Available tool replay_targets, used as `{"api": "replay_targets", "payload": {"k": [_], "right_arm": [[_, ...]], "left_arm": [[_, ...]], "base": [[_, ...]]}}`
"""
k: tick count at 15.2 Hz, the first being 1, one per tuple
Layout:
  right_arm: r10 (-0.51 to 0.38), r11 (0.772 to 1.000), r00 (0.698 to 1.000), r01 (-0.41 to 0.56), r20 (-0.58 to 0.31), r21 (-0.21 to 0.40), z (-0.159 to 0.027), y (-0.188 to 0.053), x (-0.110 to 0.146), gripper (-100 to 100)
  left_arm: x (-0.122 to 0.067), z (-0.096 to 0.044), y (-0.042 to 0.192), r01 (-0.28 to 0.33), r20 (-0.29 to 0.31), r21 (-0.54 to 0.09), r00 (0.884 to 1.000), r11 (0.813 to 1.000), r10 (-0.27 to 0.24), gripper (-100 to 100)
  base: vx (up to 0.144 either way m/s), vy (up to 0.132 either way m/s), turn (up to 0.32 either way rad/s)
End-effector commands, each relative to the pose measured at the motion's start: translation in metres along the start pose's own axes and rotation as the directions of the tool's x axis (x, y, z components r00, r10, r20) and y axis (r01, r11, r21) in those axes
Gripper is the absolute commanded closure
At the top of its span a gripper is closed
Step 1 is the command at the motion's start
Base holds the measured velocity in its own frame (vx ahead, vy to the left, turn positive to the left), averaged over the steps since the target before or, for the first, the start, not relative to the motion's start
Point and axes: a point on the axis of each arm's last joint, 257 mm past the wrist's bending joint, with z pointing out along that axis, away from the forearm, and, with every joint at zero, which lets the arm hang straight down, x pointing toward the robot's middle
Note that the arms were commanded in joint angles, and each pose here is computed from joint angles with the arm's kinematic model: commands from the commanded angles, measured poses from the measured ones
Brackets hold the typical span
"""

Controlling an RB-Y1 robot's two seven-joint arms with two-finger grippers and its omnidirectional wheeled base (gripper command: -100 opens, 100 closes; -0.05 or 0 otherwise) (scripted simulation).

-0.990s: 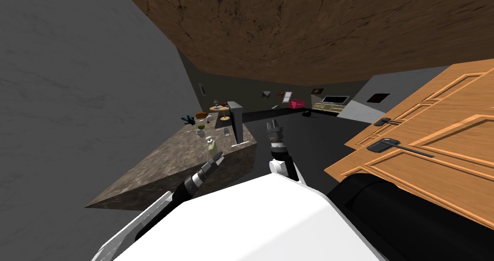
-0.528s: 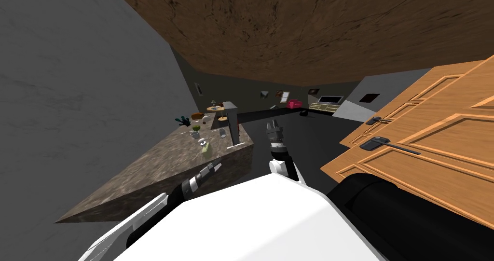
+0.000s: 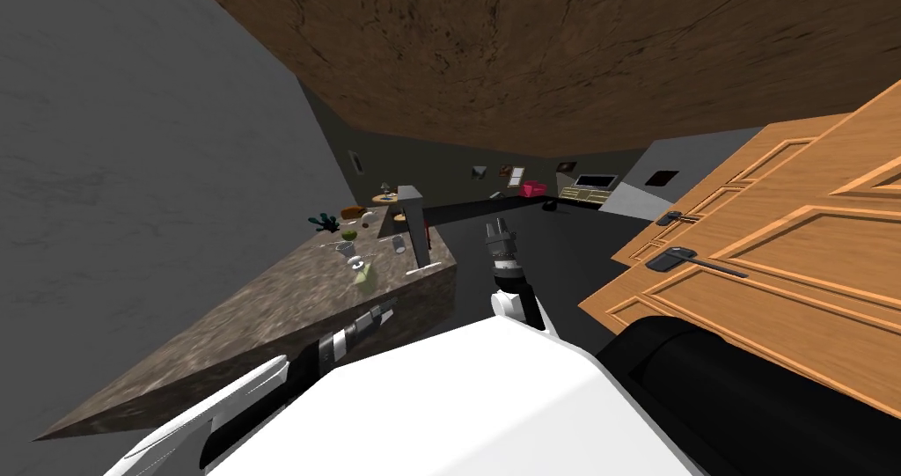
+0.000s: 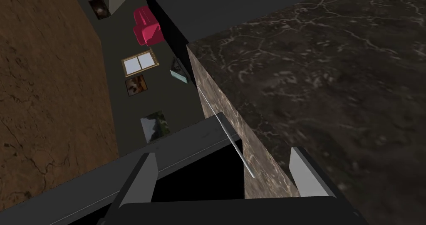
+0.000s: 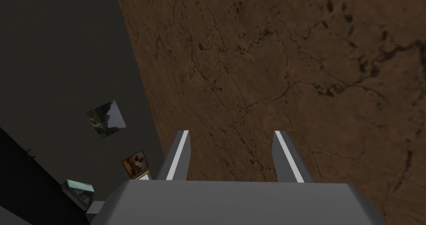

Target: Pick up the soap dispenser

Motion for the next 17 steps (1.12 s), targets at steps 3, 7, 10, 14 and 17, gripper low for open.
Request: {"api": "replay_targets", "payload": {"k": [3, 7, 10, 14, 17], "right_arm": [[0.000, 1.000, 1.000, 0.000, 0.000, 0.000, 0.000, 0.000, 0.000, 0], [0.000, 1.000, 1.000, 0.000, 0.000, 0.000, 0.000, 0.000, 0.000, 0], [0.000, 1.000, 1.000, 0.000, 0.000, 0.000, 0.000, 0.000, 0.000, 0], [0.000, 1.000, 1.000, 0.000, 0.000, 0.000, 0.000, 0.000, 0.000, 0], [0.000, 1.000, 1.000, 0.000, 0.000, 0.000, 0.000, 0.000, 0.000, 0]], "left_arm": [[-0.006, -0.018, 0.028, -0.016, -0.032, -0.098, 0.999, 0.995, 0.013, -100], [-0.014, -0.047, 0.068, -0.022, -0.061, -0.233, 0.998, 0.972, 0.008, -100], [-0.024, -0.069, 0.087, -0.037, -0.073, -0.311, 0.997, 0.950, 0.015, -100], [-0.039, -0.098, 0.106, -0.060, -0.083, -0.397, 0.996, 0.916, 0.030, -100], [-0.052, -0.123, 0.121, -0.073, -0.085, -0.468, 0.996, 0.881, 0.037, -100]], "base": [[0.017, -0.083, -0.055], [0.028, -0.078, -0.055], [0.025, -0.079, -0.045], [0.025, -0.081, -0.051], [0.030, -0.070, -0.053]]}}
